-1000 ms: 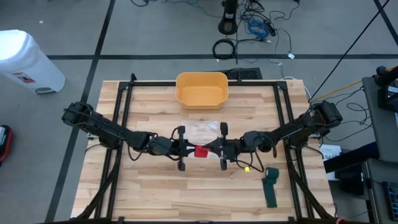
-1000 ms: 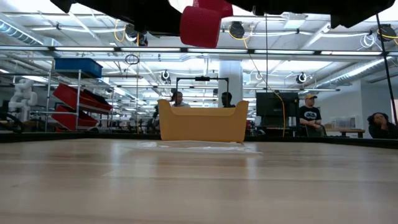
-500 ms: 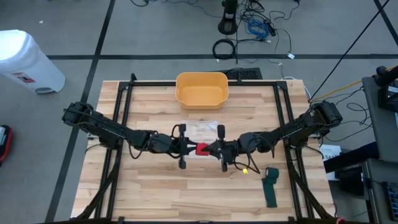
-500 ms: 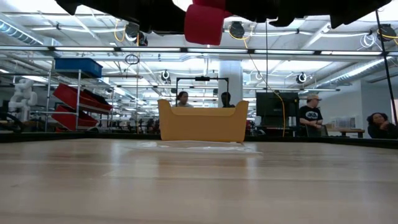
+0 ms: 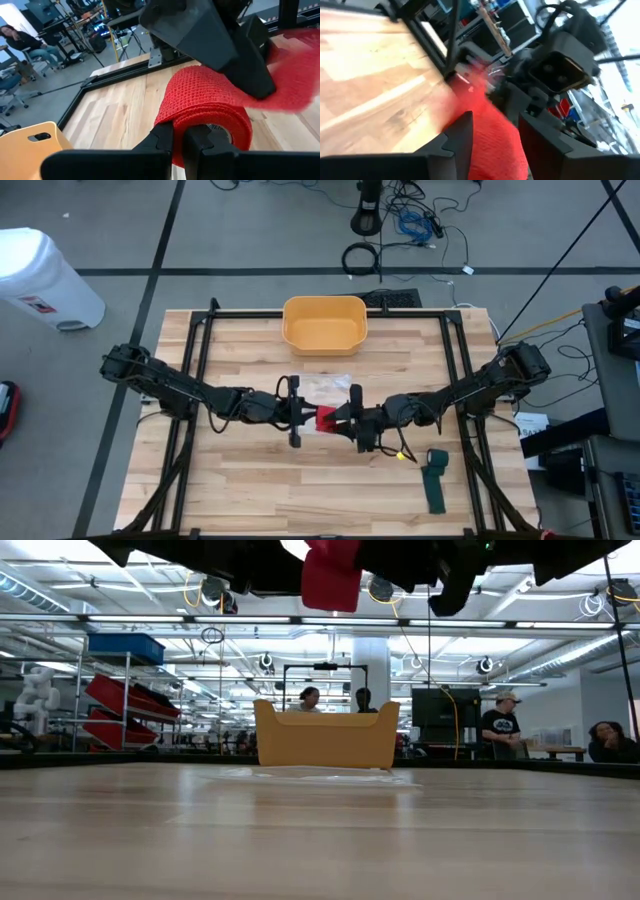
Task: Roll bandage
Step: Roll the red bandage
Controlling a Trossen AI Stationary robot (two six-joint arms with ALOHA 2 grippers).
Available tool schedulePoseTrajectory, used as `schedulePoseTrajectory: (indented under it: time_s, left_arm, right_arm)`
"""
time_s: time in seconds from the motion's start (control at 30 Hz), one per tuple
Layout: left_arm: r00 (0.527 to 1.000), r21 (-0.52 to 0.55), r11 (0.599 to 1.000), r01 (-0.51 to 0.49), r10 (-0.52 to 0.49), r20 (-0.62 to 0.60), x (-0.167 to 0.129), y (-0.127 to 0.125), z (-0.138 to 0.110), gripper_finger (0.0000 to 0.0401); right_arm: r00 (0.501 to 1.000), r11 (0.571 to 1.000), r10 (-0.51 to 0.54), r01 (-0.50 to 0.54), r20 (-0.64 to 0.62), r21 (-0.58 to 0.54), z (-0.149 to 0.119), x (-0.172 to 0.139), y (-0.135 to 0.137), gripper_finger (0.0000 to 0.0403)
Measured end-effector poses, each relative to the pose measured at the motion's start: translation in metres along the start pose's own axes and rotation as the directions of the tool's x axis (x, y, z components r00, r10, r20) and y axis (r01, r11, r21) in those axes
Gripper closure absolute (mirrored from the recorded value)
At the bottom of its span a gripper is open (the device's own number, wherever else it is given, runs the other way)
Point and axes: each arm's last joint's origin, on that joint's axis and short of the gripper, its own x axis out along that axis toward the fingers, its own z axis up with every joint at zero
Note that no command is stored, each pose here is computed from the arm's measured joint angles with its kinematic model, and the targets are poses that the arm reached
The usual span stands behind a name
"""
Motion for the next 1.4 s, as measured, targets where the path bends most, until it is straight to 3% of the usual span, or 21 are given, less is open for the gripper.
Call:
schedulePoseTrajectory:
  time_s: [0.27, 0.37, 0.47, 0.6, 0.8, 0.87, 1.17, 1.3, 1.4]
  left_arm:
    - [1.000, 0.025, 1.000, 0.002, -0.002, 0.000, 0.000, 0.000, 0.000, 0.0388]
    - [1.000, 0.039, 0.999, -0.001, 0.001, -0.003, 0.000, 0.000, 0.000, 0.0388]
    - [1.000, 0.060, 0.998, -0.021, 0.022, -0.016, 0.000, 0.000, -0.001, 0.0388]
    - [0.999, 0.090, 0.996, -0.017, 0.020, -0.036, 0.000, 0.000, -0.003, 0.0388]
    - [0.997, 0.085, 0.996, -0.008, 0.014, -0.074, 0.000, -0.001, -0.008, 0.0388]
    - [0.998, 0.065, 0.998, -0.014, 0.018, -0.055, -0.001, 0.000, -0.005, 0.0388]
    - [0.999, 0.017, 1.000, -0.017, 0.018, -0.051, -0.001, -0.001, -0.004, 0.0388]
    - [0.999, -0.018, 1.000, -0.020, 0.019, -0.045, -0.001, -0.001, -0.004, 0.0388]
    - [1.000, -0.043, 0.999, -0.022, 0.021, -0.014, -0.002, -0.002, -0.005, 0.0388]
  right_arm:
    - [0.998, 0.999, 0.015, -0.018, -0.055, -0.043, 0.007, -0.003, 0.011, 0.0255]
    - [0.998, 1.000, -0.019, 0.020, -0.052, 0.024, 0.015, -0.005, 0.013, 0.0258]
    - [0.991, 0.981, -0.092, 0.107, -0.098, 0.163, 0.023, -0.008, 0.015, 0.0262]
    - [0.980, 0.917, -0.109, 0.163, -0.165, 0.363, 0.023, -0.009, 0.019, 0.0262]
    - [0.962, 0.798, 0.028, 0.143, -0.273, 0.585, -0.001, -0.019, 0.041, 0.0261]
    - [0.955, 0.766, 0.052, 0.150, -0.293, 0.625, -0.012, -0.027, 0.053, 0.0261]
    - [0.981, 0.596, -0.026, 0.172, -0.194, 0.785, -0.033, -0.065, 0.074, 0.0261]
    - [0.974, 0.512, 0.019, 0.185, -0.226, 0.839, -0.042, -0.071, 0.081, 0.0261]
    - [0.966, 0.497, 0.052, 0.194, -0.253, 0.845, -0.048, -0.071, 0.082, 0.0261]
